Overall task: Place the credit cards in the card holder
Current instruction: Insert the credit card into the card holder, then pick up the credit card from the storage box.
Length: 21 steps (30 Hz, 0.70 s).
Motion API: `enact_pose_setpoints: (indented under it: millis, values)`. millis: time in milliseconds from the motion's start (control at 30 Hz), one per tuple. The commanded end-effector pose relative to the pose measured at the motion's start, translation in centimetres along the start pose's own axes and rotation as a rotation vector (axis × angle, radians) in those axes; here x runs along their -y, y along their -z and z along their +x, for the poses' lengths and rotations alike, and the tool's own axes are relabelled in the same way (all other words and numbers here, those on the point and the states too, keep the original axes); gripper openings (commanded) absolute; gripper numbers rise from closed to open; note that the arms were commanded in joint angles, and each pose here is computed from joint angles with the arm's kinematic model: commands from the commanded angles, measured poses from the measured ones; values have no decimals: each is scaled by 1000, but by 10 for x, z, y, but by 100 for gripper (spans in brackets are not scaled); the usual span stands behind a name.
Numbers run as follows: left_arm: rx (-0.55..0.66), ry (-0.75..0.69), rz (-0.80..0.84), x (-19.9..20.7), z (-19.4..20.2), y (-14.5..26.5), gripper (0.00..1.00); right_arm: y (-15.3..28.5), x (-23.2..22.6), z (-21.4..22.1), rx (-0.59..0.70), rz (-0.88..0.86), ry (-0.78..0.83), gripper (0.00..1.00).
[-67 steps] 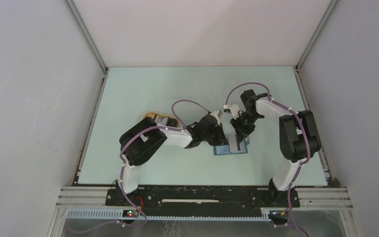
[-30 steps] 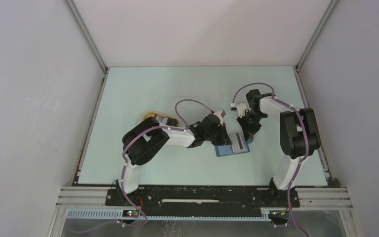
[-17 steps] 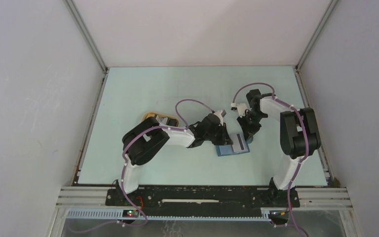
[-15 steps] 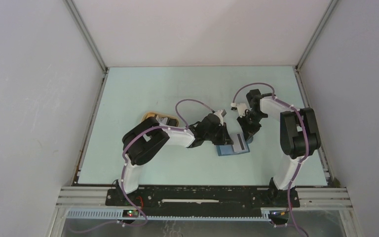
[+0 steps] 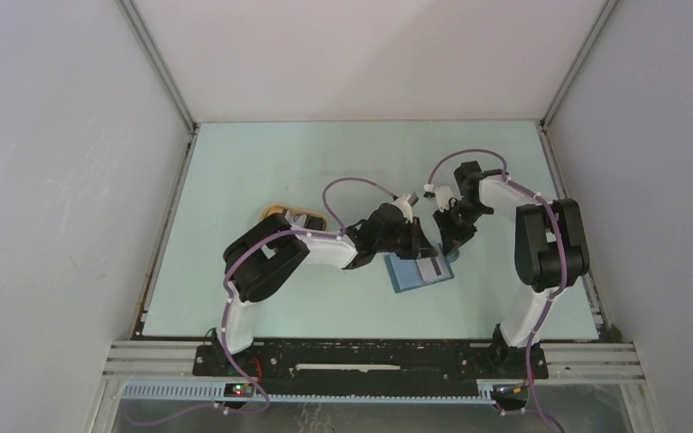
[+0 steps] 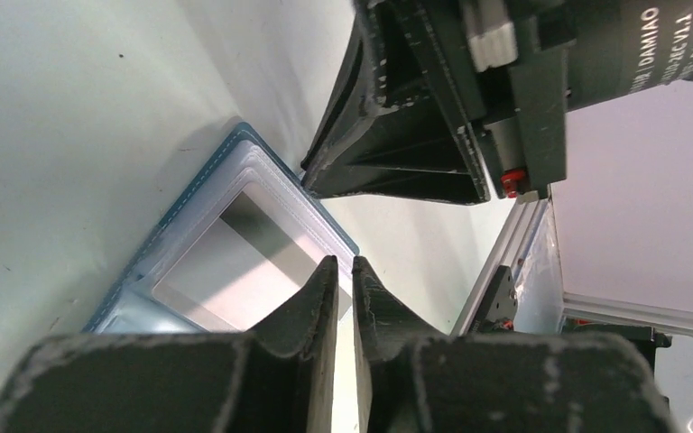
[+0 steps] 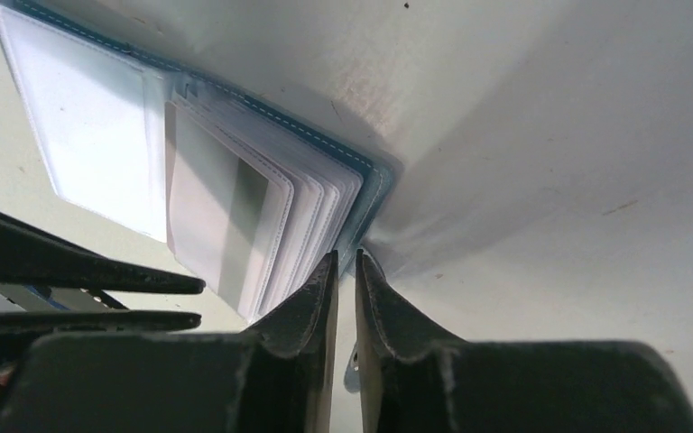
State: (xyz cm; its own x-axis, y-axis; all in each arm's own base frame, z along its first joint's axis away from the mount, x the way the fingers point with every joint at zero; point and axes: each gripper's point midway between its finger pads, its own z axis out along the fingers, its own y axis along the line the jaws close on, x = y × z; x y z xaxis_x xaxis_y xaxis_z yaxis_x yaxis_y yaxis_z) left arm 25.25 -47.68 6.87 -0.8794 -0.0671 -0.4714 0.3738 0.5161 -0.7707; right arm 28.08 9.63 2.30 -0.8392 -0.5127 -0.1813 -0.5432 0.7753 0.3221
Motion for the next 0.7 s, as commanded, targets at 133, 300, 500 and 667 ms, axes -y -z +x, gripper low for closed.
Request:
enact_pose_setpoints:
  millis: [133,300,500,667]
  values:
    - [91,-112,38,32,-36,37,18,39,-7,-14,142,8,20,27]
    - [133,-231,-35,29,-45,70,22,65,-14,-25,242,21,67,32]
    - [241,-425,-202,19,-70,131,24,105,-43,-40,410,-4,196,34]
    - [375,-546,-398,3,-91,196,36,152,-79,-59,624,-33,353,39]
